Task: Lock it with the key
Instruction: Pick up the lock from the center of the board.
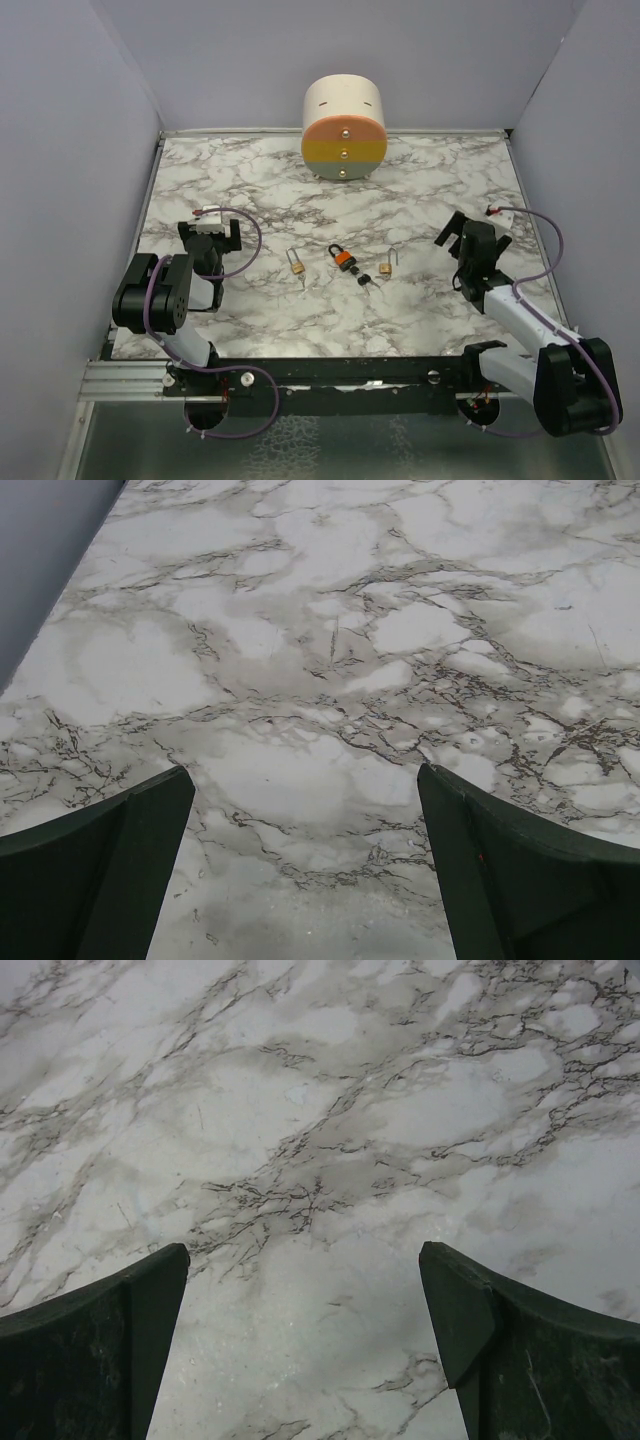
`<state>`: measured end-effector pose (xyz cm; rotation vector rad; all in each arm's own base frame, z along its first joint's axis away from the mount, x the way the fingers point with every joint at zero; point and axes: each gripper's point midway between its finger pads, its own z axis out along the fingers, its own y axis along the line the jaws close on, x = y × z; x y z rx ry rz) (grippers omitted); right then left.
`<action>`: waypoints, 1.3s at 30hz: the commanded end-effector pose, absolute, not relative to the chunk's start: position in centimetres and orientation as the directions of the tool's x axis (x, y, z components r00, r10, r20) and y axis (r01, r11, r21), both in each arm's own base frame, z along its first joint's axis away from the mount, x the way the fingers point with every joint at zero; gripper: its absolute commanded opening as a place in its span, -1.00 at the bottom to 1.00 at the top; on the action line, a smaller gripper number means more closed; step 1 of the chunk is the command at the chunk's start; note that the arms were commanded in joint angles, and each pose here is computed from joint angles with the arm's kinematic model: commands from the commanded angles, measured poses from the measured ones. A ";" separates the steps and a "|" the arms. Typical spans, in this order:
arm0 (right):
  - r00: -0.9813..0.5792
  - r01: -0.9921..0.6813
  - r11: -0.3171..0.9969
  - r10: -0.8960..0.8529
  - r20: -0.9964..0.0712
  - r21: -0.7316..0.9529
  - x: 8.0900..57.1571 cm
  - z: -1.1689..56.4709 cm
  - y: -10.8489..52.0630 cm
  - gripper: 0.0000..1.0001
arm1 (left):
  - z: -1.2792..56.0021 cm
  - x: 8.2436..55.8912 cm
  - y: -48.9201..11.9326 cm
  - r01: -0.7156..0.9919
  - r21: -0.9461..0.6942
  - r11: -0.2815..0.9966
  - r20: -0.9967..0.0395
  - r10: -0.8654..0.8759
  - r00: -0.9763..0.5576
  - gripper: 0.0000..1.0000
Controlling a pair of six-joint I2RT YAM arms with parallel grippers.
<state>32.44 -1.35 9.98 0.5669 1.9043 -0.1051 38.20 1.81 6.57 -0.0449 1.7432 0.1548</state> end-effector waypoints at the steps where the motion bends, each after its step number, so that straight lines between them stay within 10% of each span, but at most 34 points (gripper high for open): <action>1: -0.254 0.325 0.912 0.338 -0.906 0.250 33.4 11.3 0.4 1.00 | 7.4 38.6 1.7 -0.109 0.070 0.992 -0.988 0.054 -0.145 0.98; 22: -0.018 -0.046 0.951 0.306 -0.952 0.307 32.1 18.2 4.6 0.89 | 14.4 40.9 -4.5 0.056 -0.056 0.997 -0.990 -0.048 -0.132 0.98; 26: -0.029 -0.149 0.943 0.296 -0.955 0.297 32.4 18.7 6.4 0.43 | 15.4 42.0 -7.7 0.130 -0.020 0.991 -0.985 0.002 -0.173 0.98; 39: -0.264 -0.246 0.908 0.274 -0.925 0.339 32.3 17.7 10.0 0.48 | 17.8 40.8 -13.4 0.274 0.004 0.962 -0.996 0.027 -0.080 0.98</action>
